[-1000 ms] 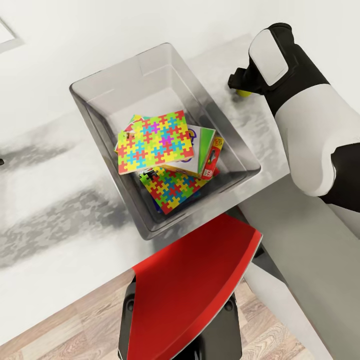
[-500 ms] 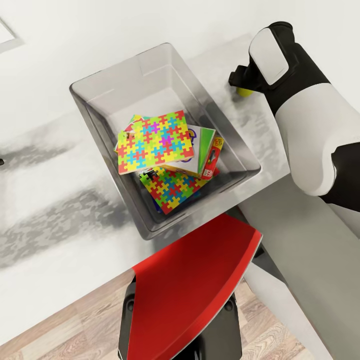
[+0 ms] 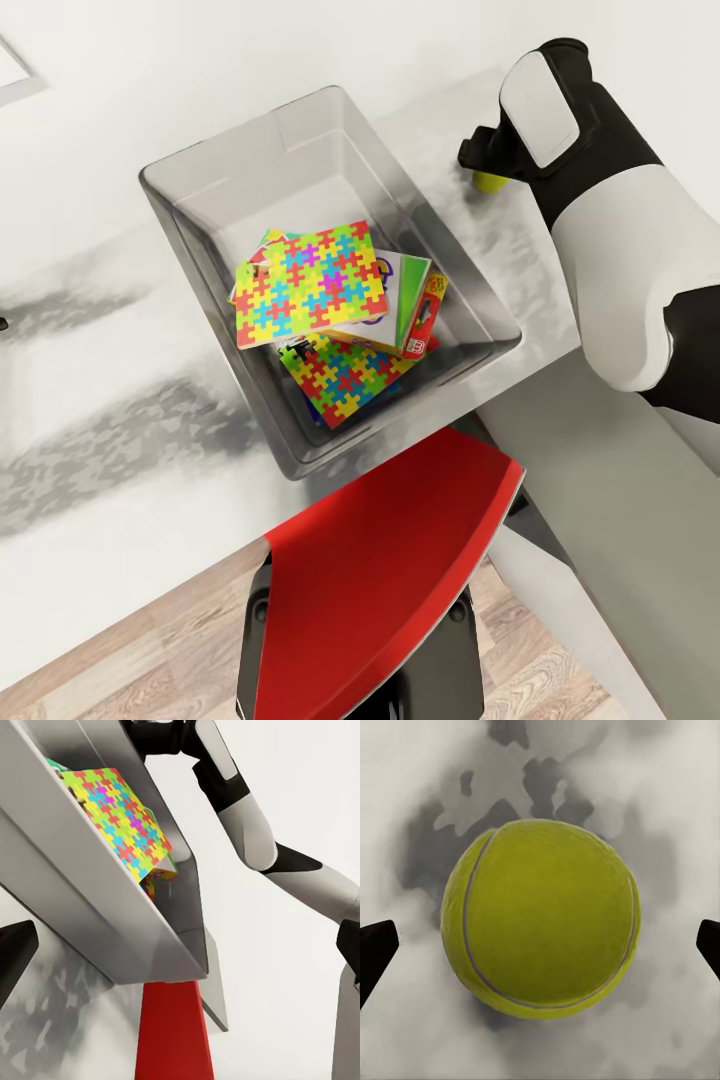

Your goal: Put all the toys in the child's room - the three board games (two on the bed and one on the table), the two jigsaw puzzles on the table, and the tennis ball on the table - inside the toy box on the table in the child's room.

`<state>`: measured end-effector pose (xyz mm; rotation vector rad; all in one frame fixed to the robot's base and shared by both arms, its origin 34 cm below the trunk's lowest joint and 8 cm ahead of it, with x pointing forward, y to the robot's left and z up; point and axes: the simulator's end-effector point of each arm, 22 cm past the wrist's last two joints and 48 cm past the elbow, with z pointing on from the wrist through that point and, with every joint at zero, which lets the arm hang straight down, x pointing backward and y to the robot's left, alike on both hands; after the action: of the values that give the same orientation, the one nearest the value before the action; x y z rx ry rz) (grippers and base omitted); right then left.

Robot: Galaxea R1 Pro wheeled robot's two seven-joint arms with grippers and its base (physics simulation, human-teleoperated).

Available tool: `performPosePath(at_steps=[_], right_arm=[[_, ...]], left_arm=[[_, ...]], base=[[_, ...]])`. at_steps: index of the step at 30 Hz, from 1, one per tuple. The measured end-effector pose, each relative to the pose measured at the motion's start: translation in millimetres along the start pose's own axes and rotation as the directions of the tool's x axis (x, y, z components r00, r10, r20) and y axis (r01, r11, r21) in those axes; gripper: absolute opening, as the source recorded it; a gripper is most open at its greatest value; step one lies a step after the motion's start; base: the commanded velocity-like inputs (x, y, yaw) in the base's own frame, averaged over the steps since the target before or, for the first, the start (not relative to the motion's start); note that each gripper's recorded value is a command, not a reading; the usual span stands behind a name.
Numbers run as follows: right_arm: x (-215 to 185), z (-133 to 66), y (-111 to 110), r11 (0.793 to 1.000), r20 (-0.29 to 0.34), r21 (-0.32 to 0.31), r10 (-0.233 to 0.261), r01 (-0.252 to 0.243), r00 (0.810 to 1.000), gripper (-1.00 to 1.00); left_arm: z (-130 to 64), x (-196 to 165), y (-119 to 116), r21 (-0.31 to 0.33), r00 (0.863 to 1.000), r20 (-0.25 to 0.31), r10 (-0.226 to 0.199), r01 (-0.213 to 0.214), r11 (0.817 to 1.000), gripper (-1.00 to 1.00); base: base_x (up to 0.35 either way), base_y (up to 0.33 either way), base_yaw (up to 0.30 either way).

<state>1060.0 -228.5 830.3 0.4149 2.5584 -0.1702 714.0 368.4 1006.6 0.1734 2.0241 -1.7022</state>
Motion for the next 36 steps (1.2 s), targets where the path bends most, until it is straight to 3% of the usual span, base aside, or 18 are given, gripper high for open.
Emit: performPosePath(at_steps=[36], right_arm=[[3.1, 2.1, -2.0, 1.000, -0.010, 0.006, -0.001, 0.001, 1.000, 1.00]], left_arm=[[0.0, 0.0, 0.0, 0.000, 1.000, 0.000, 0.000, 0.000, 1.000, 1.00]], base=[[0.000, 0.000, 0.000]])
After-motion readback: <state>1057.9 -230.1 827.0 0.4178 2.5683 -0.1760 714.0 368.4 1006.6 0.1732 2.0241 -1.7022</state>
